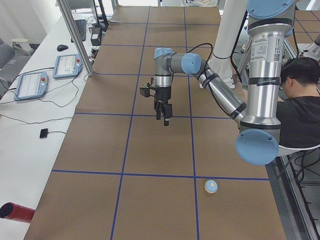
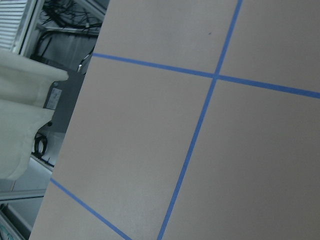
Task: Place and press bell with both arms
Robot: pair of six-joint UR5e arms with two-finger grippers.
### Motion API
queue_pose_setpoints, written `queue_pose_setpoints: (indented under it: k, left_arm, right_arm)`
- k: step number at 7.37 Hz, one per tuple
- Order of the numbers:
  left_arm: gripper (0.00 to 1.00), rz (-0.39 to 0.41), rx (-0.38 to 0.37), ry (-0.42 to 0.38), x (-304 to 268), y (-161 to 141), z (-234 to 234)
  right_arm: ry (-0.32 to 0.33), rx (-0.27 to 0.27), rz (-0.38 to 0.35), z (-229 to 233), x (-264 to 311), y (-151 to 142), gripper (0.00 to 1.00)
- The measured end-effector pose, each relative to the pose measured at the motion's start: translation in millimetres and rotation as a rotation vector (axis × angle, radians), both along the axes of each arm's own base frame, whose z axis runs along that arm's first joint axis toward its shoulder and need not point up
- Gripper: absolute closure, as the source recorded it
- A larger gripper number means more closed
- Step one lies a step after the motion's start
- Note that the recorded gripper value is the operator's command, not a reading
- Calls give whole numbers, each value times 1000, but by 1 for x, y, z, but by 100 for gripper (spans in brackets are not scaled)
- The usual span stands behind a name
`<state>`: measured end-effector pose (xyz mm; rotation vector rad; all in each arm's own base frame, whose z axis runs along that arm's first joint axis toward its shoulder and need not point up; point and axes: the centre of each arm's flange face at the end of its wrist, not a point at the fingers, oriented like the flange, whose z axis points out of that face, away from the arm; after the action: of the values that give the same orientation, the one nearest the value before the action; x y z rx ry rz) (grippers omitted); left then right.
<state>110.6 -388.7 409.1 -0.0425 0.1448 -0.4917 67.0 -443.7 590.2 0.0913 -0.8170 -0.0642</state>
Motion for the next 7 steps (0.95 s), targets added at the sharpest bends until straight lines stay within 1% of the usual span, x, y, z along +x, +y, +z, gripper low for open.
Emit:
queue_pose_setpoints:
  k: [2, 4, 6, 7]
  left_arm:
    - [0, -164, -48, -71, 22, 21, 19]
    - [0, -300, -75, -160, 51, 50, 43]
    - [0, -427, -80, -258, 80, 90, 70]
    - [0, -490, -62, -304, 93, 111, 81]
  right_arm:
    - [0, 5, 0, -2, 0, -2, 0]
    - [1, 6, 0, -3, 0, -2, 0]
    - [1, 8, 0, -4, 0, -3, 0]
    - [2, 10, 0, -4, 0, -3, 0]
